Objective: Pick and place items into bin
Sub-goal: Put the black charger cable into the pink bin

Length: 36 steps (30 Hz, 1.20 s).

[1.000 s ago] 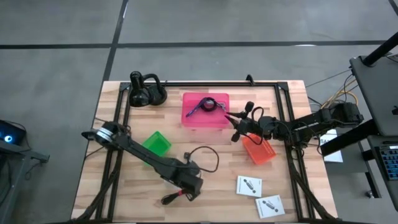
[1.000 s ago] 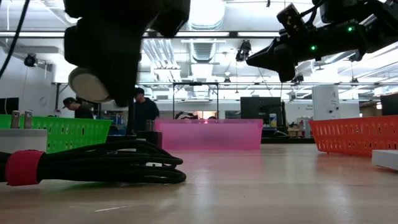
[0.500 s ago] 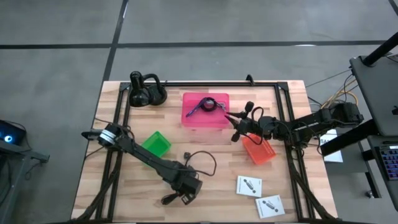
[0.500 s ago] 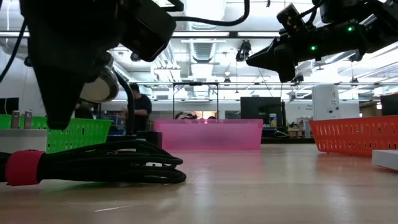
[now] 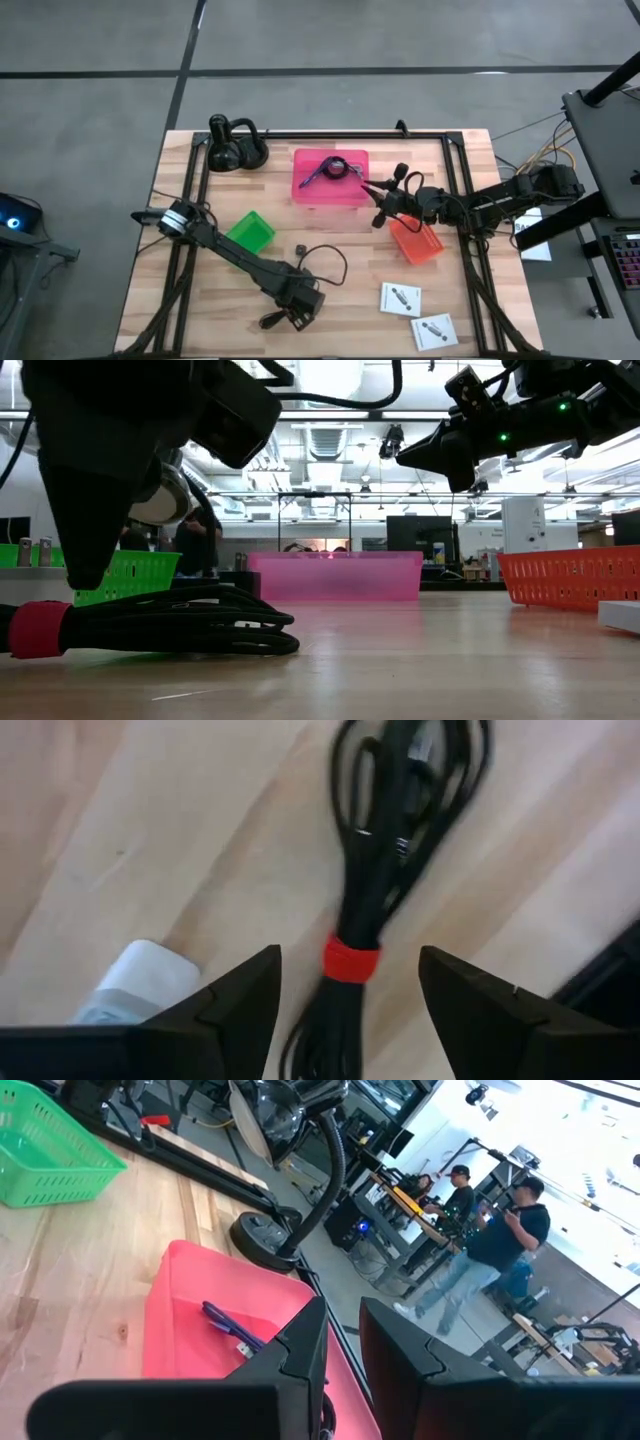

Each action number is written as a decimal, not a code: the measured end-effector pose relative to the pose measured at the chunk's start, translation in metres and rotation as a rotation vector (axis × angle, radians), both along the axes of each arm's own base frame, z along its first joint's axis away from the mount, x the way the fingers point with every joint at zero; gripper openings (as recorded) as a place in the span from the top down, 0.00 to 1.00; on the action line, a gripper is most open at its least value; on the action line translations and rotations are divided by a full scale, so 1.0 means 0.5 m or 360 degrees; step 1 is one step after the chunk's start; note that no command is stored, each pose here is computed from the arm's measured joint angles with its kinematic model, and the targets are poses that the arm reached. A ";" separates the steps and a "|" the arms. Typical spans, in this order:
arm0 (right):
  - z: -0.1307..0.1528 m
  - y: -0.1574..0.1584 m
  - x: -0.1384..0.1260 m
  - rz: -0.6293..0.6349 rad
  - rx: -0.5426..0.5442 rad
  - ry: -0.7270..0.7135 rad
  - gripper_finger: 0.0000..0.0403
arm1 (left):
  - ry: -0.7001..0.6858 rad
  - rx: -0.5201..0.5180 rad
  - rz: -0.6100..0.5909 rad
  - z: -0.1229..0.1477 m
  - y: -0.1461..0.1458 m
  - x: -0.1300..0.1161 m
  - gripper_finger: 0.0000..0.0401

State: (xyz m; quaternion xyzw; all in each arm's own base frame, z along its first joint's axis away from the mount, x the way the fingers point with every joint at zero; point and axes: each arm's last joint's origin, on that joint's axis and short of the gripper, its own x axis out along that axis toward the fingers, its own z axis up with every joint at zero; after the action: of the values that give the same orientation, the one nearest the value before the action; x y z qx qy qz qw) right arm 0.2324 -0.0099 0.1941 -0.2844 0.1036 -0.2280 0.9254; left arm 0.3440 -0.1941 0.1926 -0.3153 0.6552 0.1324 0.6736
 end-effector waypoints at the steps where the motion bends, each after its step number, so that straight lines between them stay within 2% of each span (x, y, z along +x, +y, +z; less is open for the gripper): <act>1: 0.000 0.000 0.000 -0.0001 0.0000 0.0000 0.87 | -0.0011 0.0009 -0.0003 0.000 -0.002 0.000 0.45; 6: 0.000 0.000 0.000 -0.0001 -0.0001 0.0000 0.87 | -0.0035 0.0052 -0.0012 0.000 -0.004 -0.002 0.45; 9: 0.000 0.000 0.000 0.0000 -0.0004 0.0002 0.87 | -0.0067 0.0090 -0.0085 -0.003 -0.010 -0.004 0.45; 17: -0.001 0.000 0.000 -0.0003 -0.0005 0.0012 0.87 | 0.0010 0.0067 -0.0194 -0.058 -0.024 0.007 0.45; 33: -0.001 0.000 0.000 -0.0003 -0.0005 0.0012 0.87 | 0.0028 0.0065 -0.0162 -0.067 -0.026 0.009 0.45; 36: -0.001 0.000 0.000 -0.0002 -0.0005 0.0012 0.87 | 0.0023 0.0081 -0.0161 -0.068 -0.026 0.009 0.47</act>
State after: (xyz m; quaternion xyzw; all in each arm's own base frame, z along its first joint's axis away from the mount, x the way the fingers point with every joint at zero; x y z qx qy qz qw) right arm 0.2324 -0.0101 0.1937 -0.2866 0.1069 -0.2277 0.9245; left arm 0.3485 -0.2070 0.1585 -0.2636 0.6716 0.1170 0.6825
